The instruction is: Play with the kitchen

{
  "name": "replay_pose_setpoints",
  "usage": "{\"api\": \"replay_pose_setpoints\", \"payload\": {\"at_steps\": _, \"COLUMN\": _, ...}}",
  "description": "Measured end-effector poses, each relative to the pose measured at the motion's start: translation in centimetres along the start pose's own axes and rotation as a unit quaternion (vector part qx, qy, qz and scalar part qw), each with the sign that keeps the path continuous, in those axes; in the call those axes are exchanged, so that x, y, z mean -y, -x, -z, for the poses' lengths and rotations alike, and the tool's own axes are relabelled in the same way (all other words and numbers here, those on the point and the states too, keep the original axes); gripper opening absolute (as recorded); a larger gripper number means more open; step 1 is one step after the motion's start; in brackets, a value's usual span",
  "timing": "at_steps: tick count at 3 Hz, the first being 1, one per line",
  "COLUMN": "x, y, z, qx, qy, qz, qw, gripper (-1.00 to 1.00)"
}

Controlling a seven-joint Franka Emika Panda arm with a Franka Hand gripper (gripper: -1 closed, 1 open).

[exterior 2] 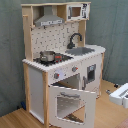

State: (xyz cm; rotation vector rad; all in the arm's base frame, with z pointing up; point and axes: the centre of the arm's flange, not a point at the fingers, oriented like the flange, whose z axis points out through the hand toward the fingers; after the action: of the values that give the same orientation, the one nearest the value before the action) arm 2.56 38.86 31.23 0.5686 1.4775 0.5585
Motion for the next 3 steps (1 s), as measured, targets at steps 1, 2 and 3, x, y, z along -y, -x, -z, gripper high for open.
{"api": "replay_pose_setpoints", "payload": {"at_steps": 1, "x": -3.3, "y": 0.3, "z": 0.7, "qx": -0.022, "qy": 0.018, "qz": -0.025, "qw": 0.9993, "gripper": 1.0}}
{"api": "replay_pose_setpoints", "payload": {"at_steps": 2, "x": -6.5, "y": -0.5, "z": 1.8, "qx": -0.039, "qy": 0.035, "qz": -0.053, "qw": 0.9972, "gripper": 1.0}}
{"api": "replay_pose_setpoints", "payload": {"at_steps": 3, "x": -8.4, "y": -1.5, "z": 2.3, "qx": -0.056, "qy": 0.05, "qz": -0.086, "qw": 0.9934, "gripper": 1.0}}
